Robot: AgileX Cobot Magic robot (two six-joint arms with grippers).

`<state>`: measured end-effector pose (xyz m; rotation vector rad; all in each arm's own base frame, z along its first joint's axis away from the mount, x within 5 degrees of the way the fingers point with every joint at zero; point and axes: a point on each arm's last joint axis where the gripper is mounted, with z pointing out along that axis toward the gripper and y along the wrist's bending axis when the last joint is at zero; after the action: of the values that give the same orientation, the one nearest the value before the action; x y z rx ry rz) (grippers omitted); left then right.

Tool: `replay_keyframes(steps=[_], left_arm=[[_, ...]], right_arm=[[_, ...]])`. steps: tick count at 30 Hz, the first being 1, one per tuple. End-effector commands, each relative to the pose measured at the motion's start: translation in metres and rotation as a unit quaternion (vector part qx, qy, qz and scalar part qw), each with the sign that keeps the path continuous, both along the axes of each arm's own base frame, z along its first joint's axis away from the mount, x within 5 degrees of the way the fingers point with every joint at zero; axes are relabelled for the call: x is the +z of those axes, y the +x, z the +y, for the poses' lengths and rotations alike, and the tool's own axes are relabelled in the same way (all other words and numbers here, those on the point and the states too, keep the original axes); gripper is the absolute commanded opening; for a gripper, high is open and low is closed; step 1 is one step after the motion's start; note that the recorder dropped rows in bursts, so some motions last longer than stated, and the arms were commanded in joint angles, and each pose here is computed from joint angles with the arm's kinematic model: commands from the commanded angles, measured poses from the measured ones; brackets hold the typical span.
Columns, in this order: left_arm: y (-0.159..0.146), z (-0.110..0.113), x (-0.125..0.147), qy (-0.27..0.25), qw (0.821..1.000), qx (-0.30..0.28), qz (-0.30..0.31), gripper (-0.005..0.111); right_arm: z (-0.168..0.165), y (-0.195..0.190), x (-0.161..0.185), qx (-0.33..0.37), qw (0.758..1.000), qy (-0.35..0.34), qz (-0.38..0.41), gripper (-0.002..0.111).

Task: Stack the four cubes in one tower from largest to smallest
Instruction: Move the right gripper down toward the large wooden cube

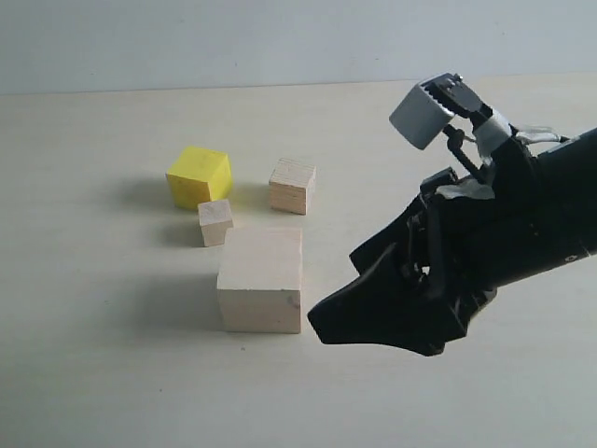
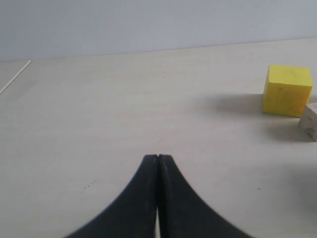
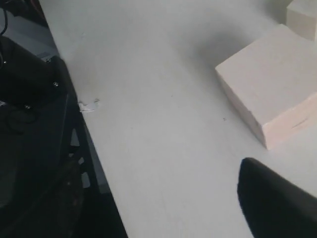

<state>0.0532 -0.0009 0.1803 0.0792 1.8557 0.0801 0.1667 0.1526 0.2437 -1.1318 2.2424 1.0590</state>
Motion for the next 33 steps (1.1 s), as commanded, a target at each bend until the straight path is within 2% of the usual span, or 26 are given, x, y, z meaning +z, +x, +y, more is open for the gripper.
replay_keyframes(steps=[1,5,9,18,24,28,33], left_arm=[[0.0,0.0,0.0,-0.004,1.0,-0.003,-0.003,0.0],[0.0,0.0,0.0,-0.004,1.0,-0.003,-0.003,0.0],[0.0,0.0,0.0,-0.004,1.0,-0.003,-0.003,0.0],[0.0,0.0,0.0,-0.004,1.0,-0.003,-0.003,0.0],[0.0,0.0,0.0,-0.004,1.0,-0.003,-0.003,0.0],[0.0,0.0,0.0,-0.004,1.0,-0.003,-0.003,0.0],[0.0,0.0,0.0,-0.004,1.0,-0.003,-0.003,0.0]], right_arm=[[0.002,-0.005,0.003,0.024,1.0,0.009,0.011,0.054],[0.002,-0.007,0.004,0.035,0.999,0.015,0.023,0.032],[0.004,-0.006,0.005,0.025,0.999,0.028,0.032,0.019],[0.015,0.011,-0.029,0.033,0.995,0.006,0.089,0.016],[0.05,0.012,-0.042,0.093,0.992,-0.015,0.081,0.016],[0.071,0.015,-0.05,0.124,0.989,-0.056,0.056,0.015],[0.082,0.029,-0.054,0.107,0.99,-0.086,0.036,0.0]])
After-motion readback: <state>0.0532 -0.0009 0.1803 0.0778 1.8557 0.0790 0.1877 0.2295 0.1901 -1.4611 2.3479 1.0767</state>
